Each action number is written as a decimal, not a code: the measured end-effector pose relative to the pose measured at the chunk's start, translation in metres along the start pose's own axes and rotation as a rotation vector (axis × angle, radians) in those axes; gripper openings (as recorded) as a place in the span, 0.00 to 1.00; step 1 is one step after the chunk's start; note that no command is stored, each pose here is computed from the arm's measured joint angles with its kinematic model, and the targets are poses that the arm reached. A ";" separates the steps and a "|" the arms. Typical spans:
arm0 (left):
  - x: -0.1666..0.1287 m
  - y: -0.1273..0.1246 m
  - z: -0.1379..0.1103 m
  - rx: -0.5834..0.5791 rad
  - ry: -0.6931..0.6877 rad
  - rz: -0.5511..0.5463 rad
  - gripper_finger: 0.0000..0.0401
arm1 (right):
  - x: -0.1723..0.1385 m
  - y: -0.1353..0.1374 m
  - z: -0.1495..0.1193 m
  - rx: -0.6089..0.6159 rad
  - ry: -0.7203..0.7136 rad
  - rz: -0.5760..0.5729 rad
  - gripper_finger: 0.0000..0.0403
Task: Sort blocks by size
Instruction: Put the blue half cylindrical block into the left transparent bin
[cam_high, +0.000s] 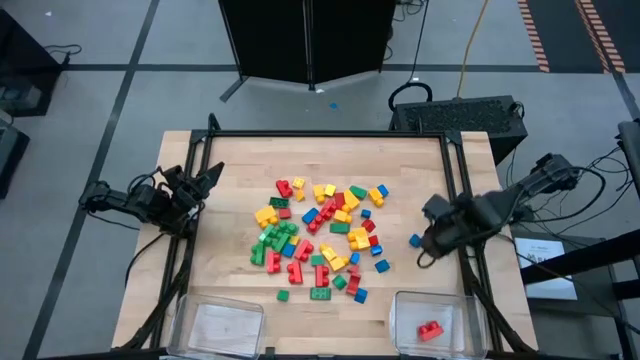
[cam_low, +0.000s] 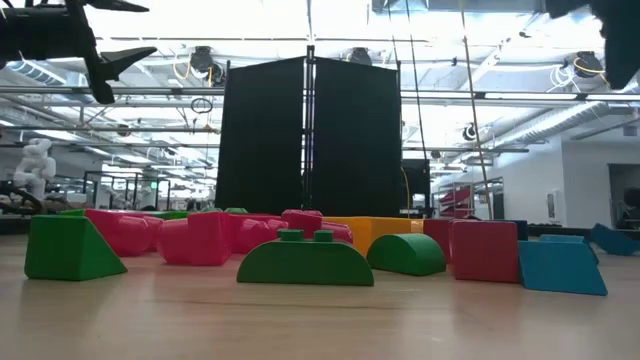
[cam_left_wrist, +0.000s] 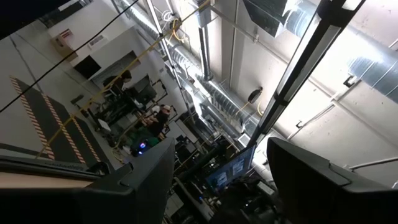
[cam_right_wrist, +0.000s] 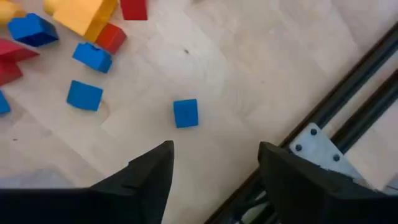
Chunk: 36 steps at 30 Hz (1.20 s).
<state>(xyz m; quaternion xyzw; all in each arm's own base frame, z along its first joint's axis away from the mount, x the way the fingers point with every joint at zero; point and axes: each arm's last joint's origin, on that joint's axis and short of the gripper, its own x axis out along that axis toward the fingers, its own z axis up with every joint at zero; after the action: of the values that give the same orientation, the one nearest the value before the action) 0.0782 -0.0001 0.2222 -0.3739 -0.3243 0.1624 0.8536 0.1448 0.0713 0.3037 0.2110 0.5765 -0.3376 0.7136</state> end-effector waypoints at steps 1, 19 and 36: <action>0.000 0.000 0.000 0.000 0.002 -0.003 0.64 | 0.004 -0.003 0.001 -0.005 -0.003 0.011 0.59; 0.000 -0.001 0.000 0.001 0.015 -0.027 0.64 | 0.104 -0.004 0.001 -0.063 0.077 0.093 0.82; 0.000 0.000 -0.001 0.007 0.022 -0.026 0.64 | 0.164 -0.011 -0.003 -0.030 0.055 0.152 0.82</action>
<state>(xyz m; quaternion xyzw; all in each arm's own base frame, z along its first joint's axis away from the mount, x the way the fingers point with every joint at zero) 0.0790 -0.0010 0.2219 -0.3685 -0.3194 0.1483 0.8604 0.1524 0.0272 0.1451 0.2523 0.5832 -0.2679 0.7241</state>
